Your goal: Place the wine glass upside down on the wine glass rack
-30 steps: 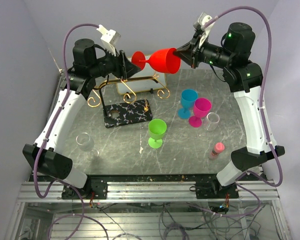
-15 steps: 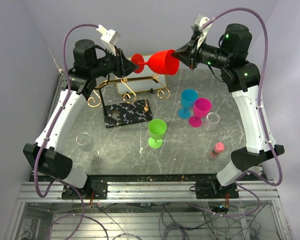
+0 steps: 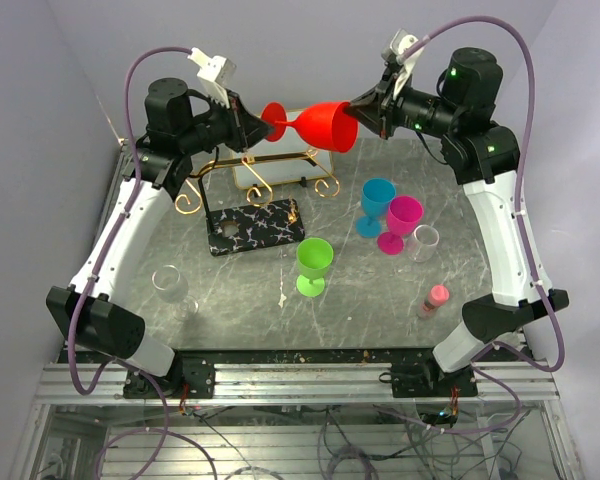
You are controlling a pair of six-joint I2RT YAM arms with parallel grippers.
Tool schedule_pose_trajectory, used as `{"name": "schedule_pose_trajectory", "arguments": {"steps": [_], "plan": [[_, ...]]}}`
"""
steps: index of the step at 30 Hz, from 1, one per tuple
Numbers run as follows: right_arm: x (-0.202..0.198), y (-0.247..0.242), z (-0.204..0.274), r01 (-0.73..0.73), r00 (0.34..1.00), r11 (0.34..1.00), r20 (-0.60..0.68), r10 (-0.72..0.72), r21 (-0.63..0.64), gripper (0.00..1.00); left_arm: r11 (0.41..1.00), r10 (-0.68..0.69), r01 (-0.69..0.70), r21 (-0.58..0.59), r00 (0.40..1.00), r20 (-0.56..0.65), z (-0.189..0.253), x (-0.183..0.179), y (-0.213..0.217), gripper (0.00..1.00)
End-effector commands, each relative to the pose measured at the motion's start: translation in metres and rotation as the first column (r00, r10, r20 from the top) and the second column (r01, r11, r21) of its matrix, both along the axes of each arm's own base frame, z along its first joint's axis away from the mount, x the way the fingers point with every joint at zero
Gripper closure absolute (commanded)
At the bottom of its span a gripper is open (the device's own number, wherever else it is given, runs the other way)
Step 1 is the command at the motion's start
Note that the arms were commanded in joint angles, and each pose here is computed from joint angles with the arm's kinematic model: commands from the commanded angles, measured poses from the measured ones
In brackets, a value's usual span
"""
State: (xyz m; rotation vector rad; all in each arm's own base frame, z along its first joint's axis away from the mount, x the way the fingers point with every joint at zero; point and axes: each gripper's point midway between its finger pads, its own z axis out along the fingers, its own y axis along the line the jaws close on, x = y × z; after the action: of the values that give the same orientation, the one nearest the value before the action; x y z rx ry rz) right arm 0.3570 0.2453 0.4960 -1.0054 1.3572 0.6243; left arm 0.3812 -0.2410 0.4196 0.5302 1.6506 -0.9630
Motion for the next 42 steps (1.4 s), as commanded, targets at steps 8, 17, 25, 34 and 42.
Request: {"name": "schedule_pose_trajectory", "arguments": {"steps": [8, 17, 25, 34, 42], "plan": [[-0.005, -0.005, -0.005, 0.013, 0.999, 0.999, 0.031, -0.012, -0.03, 0.42, 0.994, 0.108, -0.107, -0.038, 0.994, 0.032, 0.024, 0.006, 0.045, 0.93], [-0.023, -0.011, -0.02, -0.017, 0.999, 0.996, 0.033, 0.02, -0.084, 0.08, 0.881, 0.436, -0.464, 0.094, 0.872, 0.222, 0.055, 0.013, 0.152, 0.93], [-0.025, -0.009, -0.037, -0.048, 0.999, 0.993, -0.007, 0.048, -0.109, 0.07, 0.455, 0.643, -0.832, 0.319, 0.554, 0.528, 0.085, -0.016, 0.279, 0.93], [-0.021, -0.011, -0.051, -0.049, 0.998, 0.991, -0.039, 0.044, -0.128, 0.07, -0.003, 0.591, -0.876, 0.483, 0.388, 0.707, 0.087, -0.049, 0.359, 0.93], [-0.019, -0.017, -0.057, -0.039, 0.998, 0.991, -0.051, 0.033, -0.129, 0.06, -0.116, 0.46, -0.796, 0.594, 0.487, 0.742, 0.063, -0.033, 0.367, 0.93]]}}
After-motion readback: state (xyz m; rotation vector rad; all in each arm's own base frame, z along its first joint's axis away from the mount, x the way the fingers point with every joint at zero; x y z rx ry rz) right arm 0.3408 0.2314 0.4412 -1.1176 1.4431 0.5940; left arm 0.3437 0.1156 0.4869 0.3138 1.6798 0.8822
